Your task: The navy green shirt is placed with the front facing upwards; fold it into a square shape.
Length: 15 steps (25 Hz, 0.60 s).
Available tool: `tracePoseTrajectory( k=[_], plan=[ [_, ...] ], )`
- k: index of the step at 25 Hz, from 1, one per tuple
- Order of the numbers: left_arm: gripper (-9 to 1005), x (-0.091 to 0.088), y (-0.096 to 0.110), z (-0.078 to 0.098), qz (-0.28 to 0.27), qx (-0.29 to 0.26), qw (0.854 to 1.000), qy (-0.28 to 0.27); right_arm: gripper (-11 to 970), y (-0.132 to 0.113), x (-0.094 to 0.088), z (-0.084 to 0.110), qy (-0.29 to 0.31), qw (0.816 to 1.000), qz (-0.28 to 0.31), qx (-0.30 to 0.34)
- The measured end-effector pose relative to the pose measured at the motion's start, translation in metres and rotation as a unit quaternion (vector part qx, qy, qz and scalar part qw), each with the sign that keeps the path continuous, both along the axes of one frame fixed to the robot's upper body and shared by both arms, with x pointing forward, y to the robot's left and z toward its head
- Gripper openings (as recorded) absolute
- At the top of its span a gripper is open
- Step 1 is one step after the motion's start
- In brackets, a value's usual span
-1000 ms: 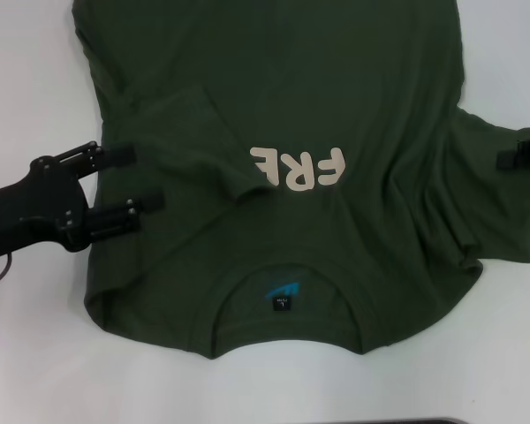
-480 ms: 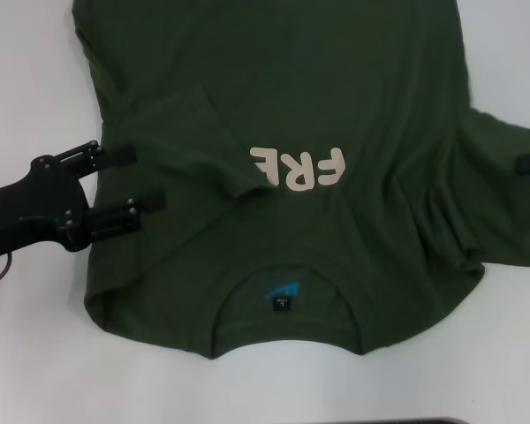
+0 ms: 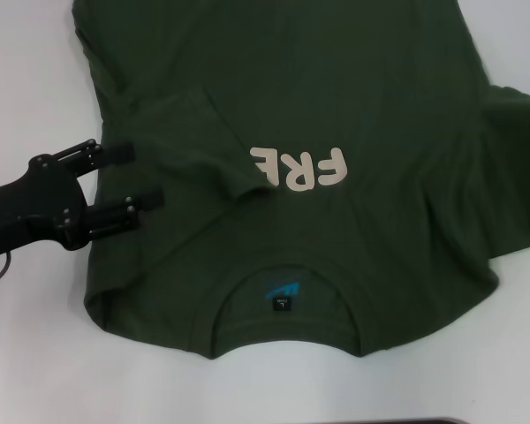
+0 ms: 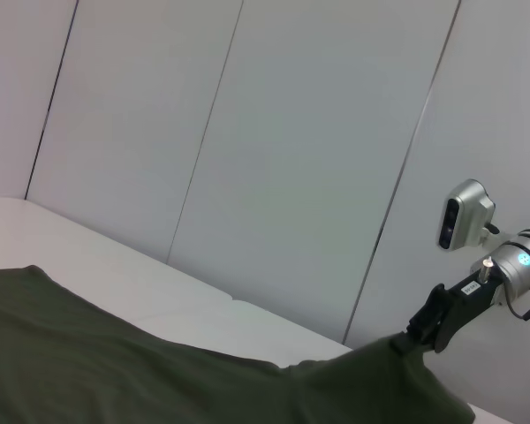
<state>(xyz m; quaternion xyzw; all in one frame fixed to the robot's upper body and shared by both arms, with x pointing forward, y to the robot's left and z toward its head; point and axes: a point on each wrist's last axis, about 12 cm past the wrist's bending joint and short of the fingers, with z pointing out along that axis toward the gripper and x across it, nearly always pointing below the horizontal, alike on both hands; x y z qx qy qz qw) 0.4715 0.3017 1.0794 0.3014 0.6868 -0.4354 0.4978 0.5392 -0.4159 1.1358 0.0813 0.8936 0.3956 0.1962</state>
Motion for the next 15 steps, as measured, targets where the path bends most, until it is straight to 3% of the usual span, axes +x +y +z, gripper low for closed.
tracePoseTrajectory(
  k=[8, 15],
  plan=[
    [812, 0.000, 0.000, 0.001, 0.001, -0.006, 1.000, -0.004, 14, -0.016, -0.002, 0.011, -0.018, 0.999, -0.029, 0.006],
    [812, 0.000, -0.001, 0.001, -0.001, -0.007, 1.000, -0.004, 14, -0.010, 0.003, 0.018, -0.026, 0.999, -0.020, 0.022]
  ],
)
